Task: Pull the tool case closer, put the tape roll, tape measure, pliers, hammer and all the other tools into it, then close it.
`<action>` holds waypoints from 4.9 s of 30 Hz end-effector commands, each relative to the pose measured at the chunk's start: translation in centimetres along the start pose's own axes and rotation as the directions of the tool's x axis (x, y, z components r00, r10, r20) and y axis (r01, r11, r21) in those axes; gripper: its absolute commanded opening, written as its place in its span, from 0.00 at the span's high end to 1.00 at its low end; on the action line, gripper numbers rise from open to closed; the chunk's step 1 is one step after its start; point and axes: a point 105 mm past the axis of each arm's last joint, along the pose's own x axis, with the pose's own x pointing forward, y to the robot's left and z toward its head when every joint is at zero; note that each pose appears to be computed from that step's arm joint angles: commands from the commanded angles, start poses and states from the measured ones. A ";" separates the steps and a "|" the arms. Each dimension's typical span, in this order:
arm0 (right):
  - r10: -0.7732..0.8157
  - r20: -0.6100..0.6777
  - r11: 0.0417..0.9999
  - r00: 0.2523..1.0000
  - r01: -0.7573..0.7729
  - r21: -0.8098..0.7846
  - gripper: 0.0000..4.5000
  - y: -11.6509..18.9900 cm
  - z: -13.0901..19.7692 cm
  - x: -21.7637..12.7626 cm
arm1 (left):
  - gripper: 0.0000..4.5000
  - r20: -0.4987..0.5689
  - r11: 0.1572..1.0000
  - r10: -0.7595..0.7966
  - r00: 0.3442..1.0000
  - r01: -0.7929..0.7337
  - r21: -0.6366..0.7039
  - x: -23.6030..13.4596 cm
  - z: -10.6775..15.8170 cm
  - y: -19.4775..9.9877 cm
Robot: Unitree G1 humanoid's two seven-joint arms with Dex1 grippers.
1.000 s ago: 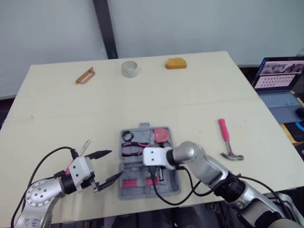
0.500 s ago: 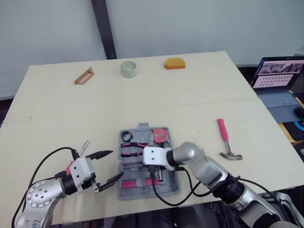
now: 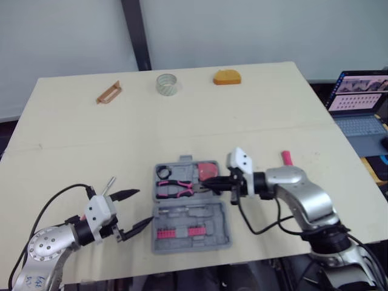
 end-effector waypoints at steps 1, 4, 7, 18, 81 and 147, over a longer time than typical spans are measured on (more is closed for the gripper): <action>-0.146 0.022 0.988 0.989 0.145 0.048 0.89 -2.1 -0.3 -4.6 | 0.00 -0.032 0.991 0.115 0.993 -0.116 -0.060 -2.3 -0.1 2.1; -0.306 -0.013 0.947 0.952 0.305 0.097 0.61 -4.0 -2.2 -8.9 | 0.00 -0.088 0.966 0.229 0.969 -0.238 -0.105 -4.9 -1.0 4.1; -0.445 -0.050 0.884 0.894 0.447 0.137 0.28 -5.2 -4.1 -13.4 | 0.00 -0.150 0.921 0.348 0.925 -0.368 -0.132 -7.7 -1.9 5.9; -0.762 -0.142 0.605 0.632 0.772 0.195 0.01 -6.7 -10.1 -23.8 | 0.00 -0.306 0.668 0.679 0.668 -0.734 -0.119 -18.2 -6.4 9.5; -0.817 -0.332 0.417 0.471 0.881 0.225 0.29 -8.1 -11.7 -15.6 | 0.00 0.245 0.922 -0.361 0.900 0.304 0.240 11.0 9.8 -2.8; -0.668 -0.532 0.468 0.520 0.850 0.242 0.99 -5.9 -14.4 -16.4 | 0.00 0.295 0.922 -0.358 0.886 0.286 0.261 12.7 11.5 -2.6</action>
